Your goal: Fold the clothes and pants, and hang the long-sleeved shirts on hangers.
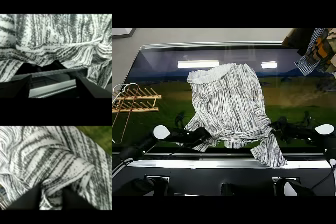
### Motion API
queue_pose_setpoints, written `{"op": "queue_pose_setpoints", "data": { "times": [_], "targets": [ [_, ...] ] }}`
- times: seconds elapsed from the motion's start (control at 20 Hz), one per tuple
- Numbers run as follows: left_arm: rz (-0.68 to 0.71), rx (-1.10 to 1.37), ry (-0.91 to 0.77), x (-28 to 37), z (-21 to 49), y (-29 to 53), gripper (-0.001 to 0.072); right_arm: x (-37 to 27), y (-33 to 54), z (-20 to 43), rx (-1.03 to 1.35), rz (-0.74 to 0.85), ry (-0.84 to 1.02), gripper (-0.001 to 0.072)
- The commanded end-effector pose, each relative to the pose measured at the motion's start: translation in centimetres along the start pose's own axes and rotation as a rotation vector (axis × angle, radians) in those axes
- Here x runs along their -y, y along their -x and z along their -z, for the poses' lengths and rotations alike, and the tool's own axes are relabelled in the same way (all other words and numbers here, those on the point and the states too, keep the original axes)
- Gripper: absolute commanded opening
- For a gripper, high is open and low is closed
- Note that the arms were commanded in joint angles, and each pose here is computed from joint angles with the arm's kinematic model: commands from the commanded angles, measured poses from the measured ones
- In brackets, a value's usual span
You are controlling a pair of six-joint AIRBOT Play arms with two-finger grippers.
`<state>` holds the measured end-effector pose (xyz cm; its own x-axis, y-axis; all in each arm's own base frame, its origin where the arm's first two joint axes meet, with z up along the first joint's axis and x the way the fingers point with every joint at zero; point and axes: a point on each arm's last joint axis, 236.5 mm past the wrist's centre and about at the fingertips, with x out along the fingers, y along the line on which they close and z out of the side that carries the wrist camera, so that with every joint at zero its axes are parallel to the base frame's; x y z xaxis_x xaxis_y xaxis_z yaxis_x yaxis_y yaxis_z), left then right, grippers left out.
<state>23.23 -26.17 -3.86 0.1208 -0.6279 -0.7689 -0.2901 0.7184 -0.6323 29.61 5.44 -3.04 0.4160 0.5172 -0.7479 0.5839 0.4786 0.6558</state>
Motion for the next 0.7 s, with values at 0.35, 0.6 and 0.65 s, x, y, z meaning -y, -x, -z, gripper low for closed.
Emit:
{"op": "queue_pose_setpoints", "data": {
  "times": [0.35, 0.6, 0.65],
  "targets": [
    [0.038, 0.106, 0.125, 0.4, -2.7, -4.3, 0.0618, -0.8, -1.3, -0.6, -0.011, -0.064, -0.036, 0.0034],
    [0.06, 0.148, 0.212, 0.2, -4.5, -5.1, 0.0035, -0.9, -1.1, 1.2, -0.082, -0.065, -0.005, 0.0033],
    [0.07, 0.154, 0.217, 0.5, -4.9, -4.7, 0.0028, -1.1, -0.8, 1.3, -0.077, -0.07, 0.005, 0.0033]
  ]
}}
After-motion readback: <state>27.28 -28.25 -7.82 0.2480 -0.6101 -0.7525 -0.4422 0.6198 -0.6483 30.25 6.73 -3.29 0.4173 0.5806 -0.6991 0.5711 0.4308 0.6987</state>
